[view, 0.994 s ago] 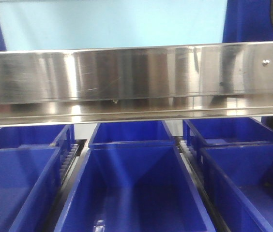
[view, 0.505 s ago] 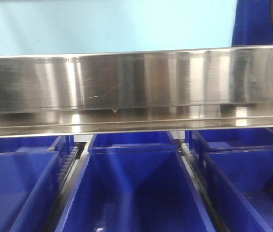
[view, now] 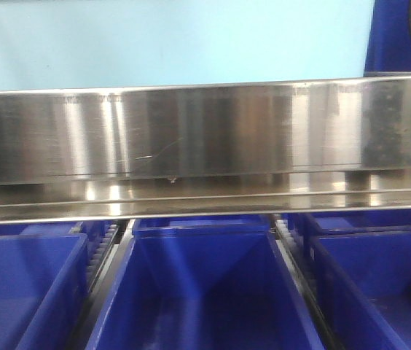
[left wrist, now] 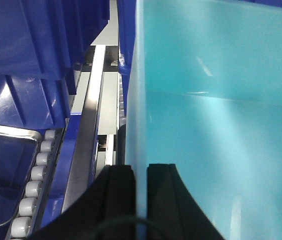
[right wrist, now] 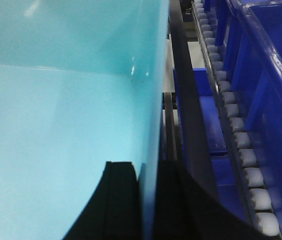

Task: Move two blue bins to right shelf middle

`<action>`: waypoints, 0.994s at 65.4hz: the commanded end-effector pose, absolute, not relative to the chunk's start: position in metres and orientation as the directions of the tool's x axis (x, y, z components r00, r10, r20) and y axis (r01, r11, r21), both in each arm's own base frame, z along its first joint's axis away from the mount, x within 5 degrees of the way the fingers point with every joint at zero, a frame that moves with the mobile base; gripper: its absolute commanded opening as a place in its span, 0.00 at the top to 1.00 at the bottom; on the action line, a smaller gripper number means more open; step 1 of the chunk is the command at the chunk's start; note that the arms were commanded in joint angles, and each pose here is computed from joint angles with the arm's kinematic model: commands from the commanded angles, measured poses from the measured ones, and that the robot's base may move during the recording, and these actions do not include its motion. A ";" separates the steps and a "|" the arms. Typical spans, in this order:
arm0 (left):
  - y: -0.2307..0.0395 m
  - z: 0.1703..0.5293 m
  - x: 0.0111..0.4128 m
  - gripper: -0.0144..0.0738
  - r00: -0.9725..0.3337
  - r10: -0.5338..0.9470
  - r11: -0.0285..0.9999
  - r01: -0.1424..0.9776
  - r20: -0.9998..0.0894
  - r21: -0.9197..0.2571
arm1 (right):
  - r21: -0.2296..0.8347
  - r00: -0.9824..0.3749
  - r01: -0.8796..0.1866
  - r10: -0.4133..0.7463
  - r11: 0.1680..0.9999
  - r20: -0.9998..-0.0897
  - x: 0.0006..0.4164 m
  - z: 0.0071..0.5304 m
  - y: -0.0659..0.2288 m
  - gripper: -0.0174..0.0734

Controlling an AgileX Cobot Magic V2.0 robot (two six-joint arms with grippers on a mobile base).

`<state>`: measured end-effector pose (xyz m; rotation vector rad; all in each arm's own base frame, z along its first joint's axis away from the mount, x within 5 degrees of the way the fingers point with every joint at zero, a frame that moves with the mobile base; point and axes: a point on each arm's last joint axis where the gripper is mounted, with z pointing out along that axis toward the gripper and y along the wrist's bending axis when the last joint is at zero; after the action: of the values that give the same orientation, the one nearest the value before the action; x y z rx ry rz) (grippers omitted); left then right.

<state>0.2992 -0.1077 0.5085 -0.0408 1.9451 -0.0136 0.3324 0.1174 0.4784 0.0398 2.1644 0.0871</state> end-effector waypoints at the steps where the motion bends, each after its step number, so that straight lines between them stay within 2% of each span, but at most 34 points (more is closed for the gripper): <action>1: -0.112 0.520 0.295 0.96 -0.291 -0.062 0.997 0.033 -0.955 -0.075 | 0.084 -0.523 -0.032 0.055 0.996 -0.851 0.330 0.486 0.119 0.99; 55: -0.112 0.520 0.295 0.96 -0.291 -0.062 0.997 0.033 -0.955 -0.075 | 0.084 -0.523 -0.032 0.055 0.996 -0.851 0.330 0.486 0.119 0.99; 65: -0.112 0.515 0.294 0.96 -0.347 -0.080 0.995 0.022 -0.934 -0.094 | 0.094 -0.499 -0.037 0.063 0.995 -0.864 0.323 0.494 0.116 0.99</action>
<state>0.2988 -0.1080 0.5075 -0.0443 1.9562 -0.0209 0.3311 0.1169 0.4797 0.0406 2.1608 0.0888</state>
